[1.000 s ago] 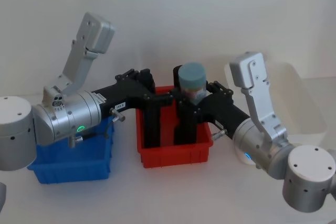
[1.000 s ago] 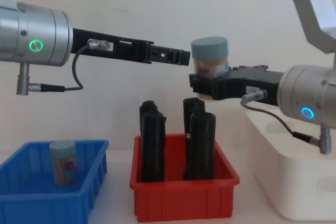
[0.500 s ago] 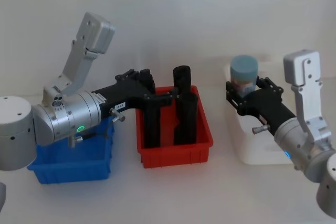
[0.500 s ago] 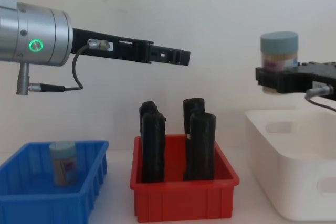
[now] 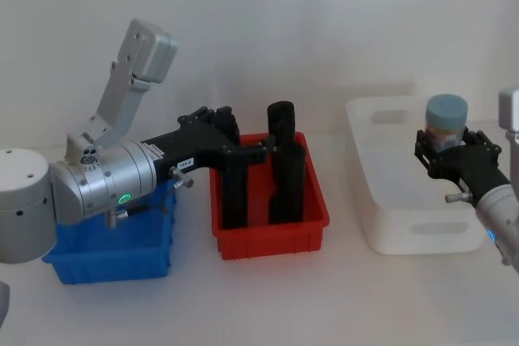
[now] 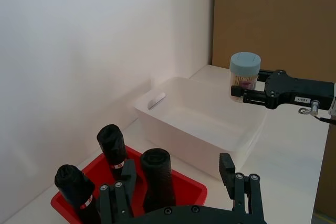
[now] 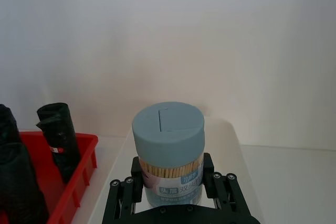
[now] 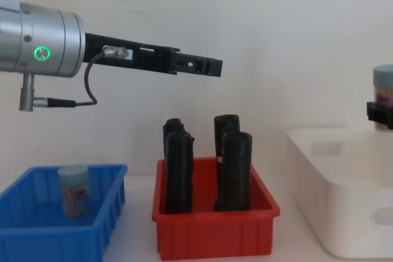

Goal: Pick the cotton swabs from the blue box and place them into the white box.

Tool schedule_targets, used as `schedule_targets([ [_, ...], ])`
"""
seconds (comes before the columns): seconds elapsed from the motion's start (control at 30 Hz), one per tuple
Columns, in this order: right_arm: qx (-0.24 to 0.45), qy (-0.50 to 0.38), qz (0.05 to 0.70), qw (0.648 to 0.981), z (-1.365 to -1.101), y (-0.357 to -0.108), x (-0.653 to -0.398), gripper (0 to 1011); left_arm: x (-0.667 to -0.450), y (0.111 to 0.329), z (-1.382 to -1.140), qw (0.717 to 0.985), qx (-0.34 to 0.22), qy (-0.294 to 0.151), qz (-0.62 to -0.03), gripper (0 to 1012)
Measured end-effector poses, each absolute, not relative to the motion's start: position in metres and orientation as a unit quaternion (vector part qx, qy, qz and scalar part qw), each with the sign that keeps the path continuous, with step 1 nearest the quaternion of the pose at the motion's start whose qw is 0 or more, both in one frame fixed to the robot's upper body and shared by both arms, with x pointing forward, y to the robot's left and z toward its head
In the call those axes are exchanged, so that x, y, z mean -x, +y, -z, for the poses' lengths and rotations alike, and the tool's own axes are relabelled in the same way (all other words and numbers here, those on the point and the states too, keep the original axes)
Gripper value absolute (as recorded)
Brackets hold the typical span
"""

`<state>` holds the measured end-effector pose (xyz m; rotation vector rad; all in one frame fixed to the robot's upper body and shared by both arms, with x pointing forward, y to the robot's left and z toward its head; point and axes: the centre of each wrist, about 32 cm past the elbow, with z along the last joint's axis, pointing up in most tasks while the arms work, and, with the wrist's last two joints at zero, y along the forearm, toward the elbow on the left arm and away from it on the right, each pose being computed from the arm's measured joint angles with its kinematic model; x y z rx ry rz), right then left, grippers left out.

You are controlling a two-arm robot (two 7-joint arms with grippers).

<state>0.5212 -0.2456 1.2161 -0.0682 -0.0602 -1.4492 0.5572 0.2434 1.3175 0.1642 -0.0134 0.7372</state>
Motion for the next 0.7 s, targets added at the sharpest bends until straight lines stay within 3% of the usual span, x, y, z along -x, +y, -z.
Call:
schedule_targets([
  [0.57, 0.089, 0.026, 0.686, 0.722, -1.185, -0.271, -0.556, 646, -0.557, 0.243, -1.318, 0.930, -0.080, -0.007, -0.360, 1004],
  [0.7, 0.097, 0.031, 0.685, 0.721, -1.181, -0.273, -0.560, 768, -0.557, 0.243, -1.318, 0.930, -0.080, -0.007, -0.360, 1004],
])
